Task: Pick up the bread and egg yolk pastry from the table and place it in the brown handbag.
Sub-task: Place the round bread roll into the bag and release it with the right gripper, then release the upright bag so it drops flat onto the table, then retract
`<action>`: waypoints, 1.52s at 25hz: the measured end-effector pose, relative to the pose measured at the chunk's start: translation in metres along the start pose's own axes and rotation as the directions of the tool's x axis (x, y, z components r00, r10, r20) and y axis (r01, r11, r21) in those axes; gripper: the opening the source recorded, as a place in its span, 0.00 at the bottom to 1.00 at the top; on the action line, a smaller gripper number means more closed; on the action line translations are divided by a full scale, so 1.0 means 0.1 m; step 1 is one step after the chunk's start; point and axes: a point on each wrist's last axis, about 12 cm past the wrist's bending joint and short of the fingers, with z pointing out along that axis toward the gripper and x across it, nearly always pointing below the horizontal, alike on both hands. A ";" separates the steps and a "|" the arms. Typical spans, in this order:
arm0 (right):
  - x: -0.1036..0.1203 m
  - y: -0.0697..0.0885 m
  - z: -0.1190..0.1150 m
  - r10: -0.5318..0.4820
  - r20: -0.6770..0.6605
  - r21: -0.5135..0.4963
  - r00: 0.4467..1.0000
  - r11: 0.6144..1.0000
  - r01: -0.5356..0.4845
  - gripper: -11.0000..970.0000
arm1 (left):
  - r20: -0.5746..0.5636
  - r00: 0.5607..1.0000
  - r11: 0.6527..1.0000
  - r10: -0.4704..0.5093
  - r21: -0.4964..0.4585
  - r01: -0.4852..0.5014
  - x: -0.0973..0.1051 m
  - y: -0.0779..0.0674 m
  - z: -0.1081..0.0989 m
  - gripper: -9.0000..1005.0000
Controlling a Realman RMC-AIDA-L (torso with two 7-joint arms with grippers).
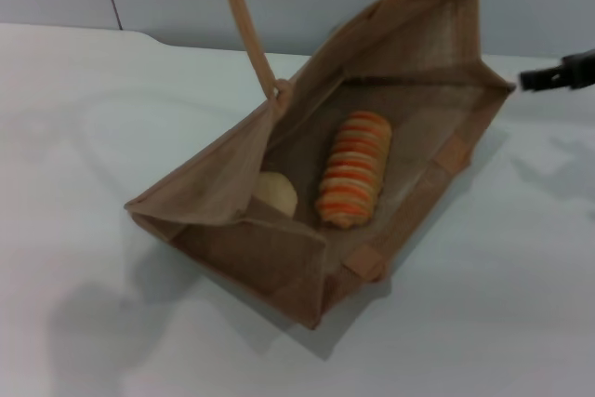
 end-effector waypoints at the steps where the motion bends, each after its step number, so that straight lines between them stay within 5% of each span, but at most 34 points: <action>1: 0.02 -0.05 0.00 0.007 0.022 0.034 1.000 0.999 -0.008 0.79 | 0.001 1.000 1.000 -0.009 -0.003 0.009 0.02 0.01 0.01 0.10; 9: 0.06 -0.24 -0.04 0.045 0.346 0.131 0.937 0.987 -0.096 0.79 | 0.019 0.998 0.998 -0.061 -0.033 0.061 0.16 0.11 0.03 0.12; 15: 0.01 -0.17 0.04 -0.061 0.504 0.258 0.862 0.963 -0.082 0.79 | 0.098 0.992 0.997 -0.073 -0.026 0.076 0.24 0.17 0.05 0.13; 19: 0.02 -0.09 0.13 -0.127 0.516 0.345 0.847 0.936 -0.070 0.79 | 0.123 0.990 0.997 -0.074 -0.019 0.077 0.29 0.20 0.03 0.13; 30: 0.11 -0.11 0.25 -0.081 0.490 0.322 0.868 0.942 -0.094 0.78 | 0.134 0.983 0.990 -0.129 0.065 0.121 0.29 0.18 0.15 0.15; 34: 0.10 -0.08 0.26 -0.081 0.485 0.306 0.871 0.949 -0.083 0.78 | 0.128 0.971 0.970 -0.200 0.168 0.178 0.28 0.18 0.16 0.33; 38: 0.11 -0.05 0.29 -0.083 0.482 0.302 0.873 0.950 -0.076 0.78 | 0.182 0.961 0.970 -0.210 0.164 0.181 0.35 0.29 0.12 0.44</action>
